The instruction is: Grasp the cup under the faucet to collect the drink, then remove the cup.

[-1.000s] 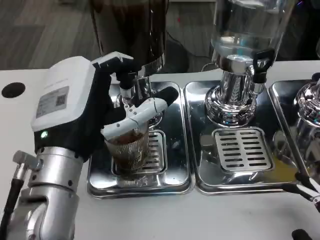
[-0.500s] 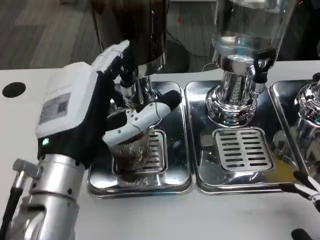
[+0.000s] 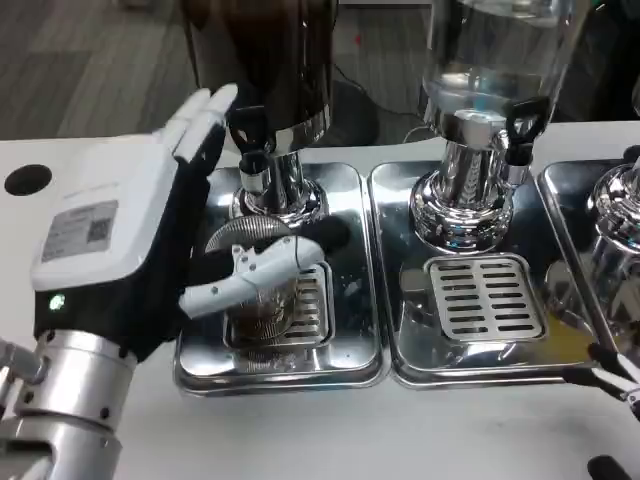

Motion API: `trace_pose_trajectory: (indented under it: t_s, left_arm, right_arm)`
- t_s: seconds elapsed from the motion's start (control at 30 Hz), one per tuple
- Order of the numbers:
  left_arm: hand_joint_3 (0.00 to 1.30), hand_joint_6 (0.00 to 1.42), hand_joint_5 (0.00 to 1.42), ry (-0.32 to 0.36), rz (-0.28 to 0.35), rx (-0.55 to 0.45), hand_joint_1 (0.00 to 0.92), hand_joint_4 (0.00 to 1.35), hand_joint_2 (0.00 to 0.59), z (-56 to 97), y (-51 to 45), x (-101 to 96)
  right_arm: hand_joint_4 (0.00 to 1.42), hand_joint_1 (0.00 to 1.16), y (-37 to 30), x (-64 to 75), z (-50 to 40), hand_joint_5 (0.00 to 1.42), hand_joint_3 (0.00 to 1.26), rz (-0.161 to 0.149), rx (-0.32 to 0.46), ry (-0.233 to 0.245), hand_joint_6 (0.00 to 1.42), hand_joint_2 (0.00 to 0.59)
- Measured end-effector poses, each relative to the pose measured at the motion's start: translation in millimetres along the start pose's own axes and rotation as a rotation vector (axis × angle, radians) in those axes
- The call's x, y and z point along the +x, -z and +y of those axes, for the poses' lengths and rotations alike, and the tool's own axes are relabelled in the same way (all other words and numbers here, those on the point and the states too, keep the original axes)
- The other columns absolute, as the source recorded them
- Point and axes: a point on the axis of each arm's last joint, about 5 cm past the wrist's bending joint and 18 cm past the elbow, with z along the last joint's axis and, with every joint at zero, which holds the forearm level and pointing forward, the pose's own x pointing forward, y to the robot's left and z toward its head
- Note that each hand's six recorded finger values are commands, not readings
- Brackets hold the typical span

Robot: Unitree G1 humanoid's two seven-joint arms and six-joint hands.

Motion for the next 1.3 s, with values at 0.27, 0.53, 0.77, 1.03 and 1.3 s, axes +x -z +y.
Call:
trace_pose_trajectory:
  t_s: [0.27, 0.53, 0.77, 1.03, 1.3]
  left_arm:
    - [0.15, 0.58, 0.18, 0.091, 0.058, 0.136, 0.000, 0.04, 0.019, 3.6, 0.1, -31.9]
    - [0.15, 0.58, 0.18, 0.162, 0.158, 0.181, 0.000, 0.04, 0.019, 6.9, 6.7, -70.9]
    - [0.15, 0.57, 0.18, 0.171, 0.220, 0.198, 0.000, 0.04, 0.019, 12.6, 15.7, -92.9]
    - [0.14, 0.57, 0.18, 0.180, 0.265, 0.194, 0.000, 0.04, 0.027, 16.2, 24.5, -110.7]
    - [0.14, 0.54, 0.17, 0.155, 0.250, 0.186, 0.000, 0.04, 0.029, 15.9, 36.1, -115.0]
  right_arm:
    - [0.08, 0.59, 2.7, 4.0, -4.8, 0.12, 0.21, 0.017, 0.084, 0.028, 0.08, 0.229]
    - [0.09, 0.64, -1.9, 25.3, -11.9, 0.14, 0.21, 0.005, 0.185, 0.010, 0.10, 0.185]
    - [0.09, 0.63, -5.2, 59.6, -15.4, 0.13, 0.20, -0.013, 0.198, -0.079, 0.08, 0.177]
    - [0.09, 0.64, -15.6, 93.5, -13.8, 0.12, 0.18, -0.046, 0.141, -0.162, 0.08, 0.150]
    - [0.09, 0.64, -21.8, 115.7, -6.9, 0.12, 0.18, -0.048, 0.109, -0.168, 0.08, 0.141]
